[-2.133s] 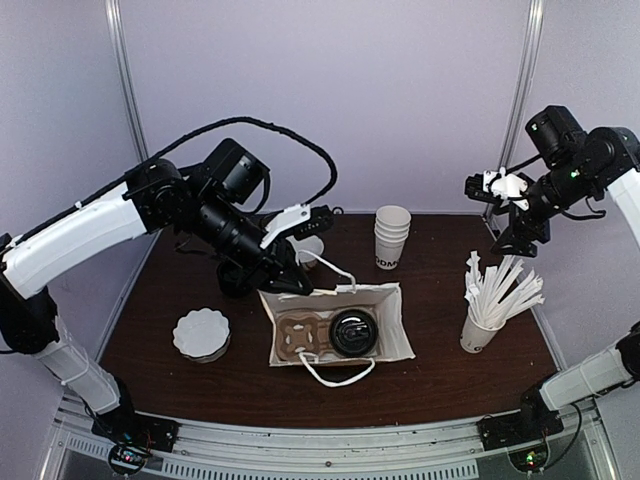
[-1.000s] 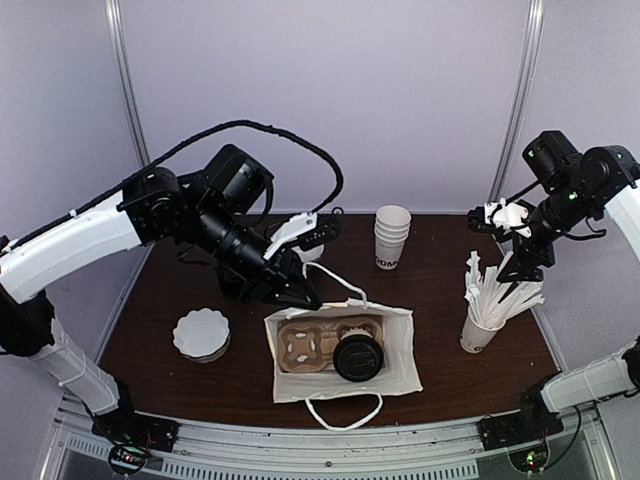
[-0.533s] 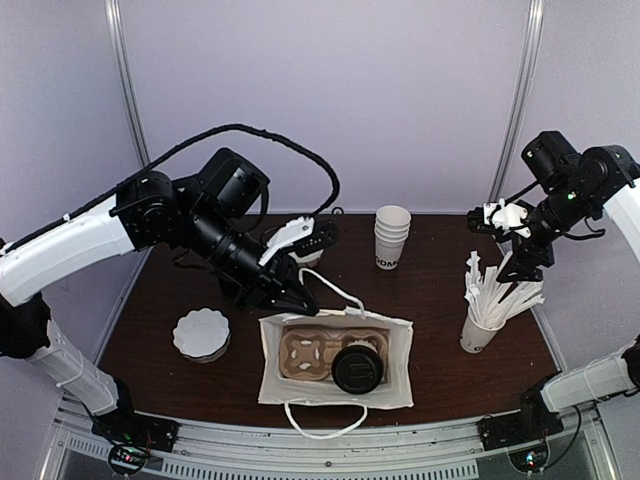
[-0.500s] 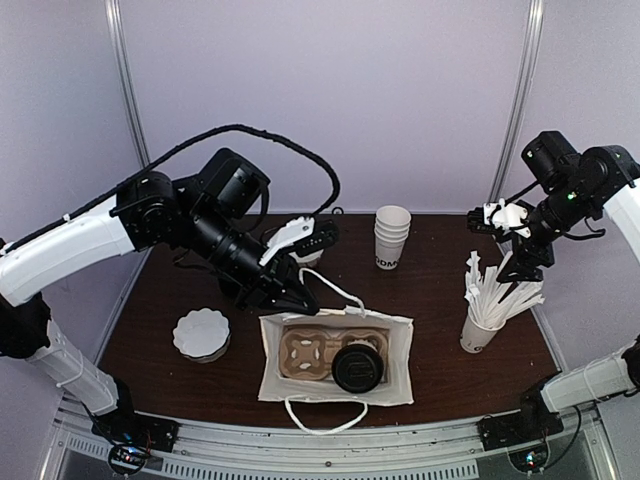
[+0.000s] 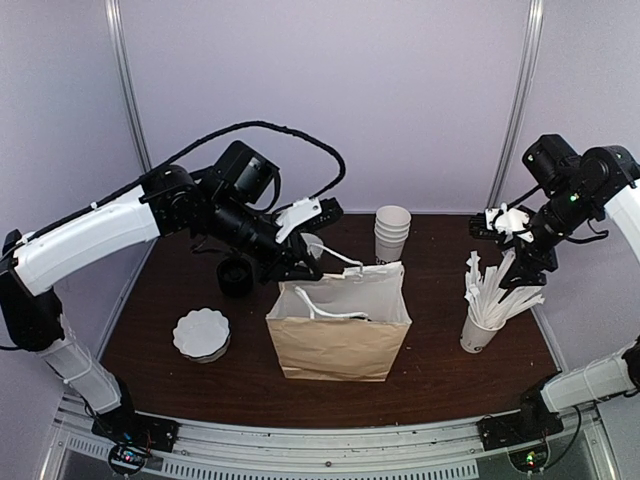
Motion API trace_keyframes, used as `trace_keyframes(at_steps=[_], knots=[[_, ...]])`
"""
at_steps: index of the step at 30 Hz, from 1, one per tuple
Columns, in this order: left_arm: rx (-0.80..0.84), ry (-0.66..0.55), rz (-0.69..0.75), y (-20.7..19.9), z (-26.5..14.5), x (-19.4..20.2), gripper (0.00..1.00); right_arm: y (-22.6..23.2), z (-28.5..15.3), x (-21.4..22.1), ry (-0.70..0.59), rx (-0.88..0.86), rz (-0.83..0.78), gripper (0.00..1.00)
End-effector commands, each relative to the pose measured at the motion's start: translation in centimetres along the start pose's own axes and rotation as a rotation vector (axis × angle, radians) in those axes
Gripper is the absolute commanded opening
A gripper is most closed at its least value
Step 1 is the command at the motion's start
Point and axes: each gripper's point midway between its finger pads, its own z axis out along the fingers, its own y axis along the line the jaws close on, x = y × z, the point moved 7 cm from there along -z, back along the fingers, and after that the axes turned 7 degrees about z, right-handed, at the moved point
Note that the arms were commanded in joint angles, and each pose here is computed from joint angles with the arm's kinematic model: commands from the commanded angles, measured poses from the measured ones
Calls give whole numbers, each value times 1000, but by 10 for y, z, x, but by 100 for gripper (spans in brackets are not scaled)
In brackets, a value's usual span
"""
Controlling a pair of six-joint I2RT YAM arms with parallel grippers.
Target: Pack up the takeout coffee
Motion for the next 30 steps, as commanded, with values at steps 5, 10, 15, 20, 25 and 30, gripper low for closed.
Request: trace_keyframes(at_steps=[5, 10, 15, 20, 25, 30], knots=[[-55, -74, -76, 46, -1, -3, 12, 21, -10, 12, -50, -94, 66, 79], [-29, -91, -79, 48, 0, -6, 46, 28, 0, 22, -55, -197, 131, 80], [-55, -147, -50, 46, -16, -18, 63, 27, 3, 28, -77, -215, 179, 83], [-195, -163, 9, 45, -48, -25, 82, 27, 1, 37, -89, -219, 212, 83], [-308, -174, 40, 49, -76, -25, 92, 31, 5, 44, -74, -215, 233, 80], [-348, -203, 55, 47, -90, -26, 92, 25, 16, 50, -53, -143, 289, 78]])
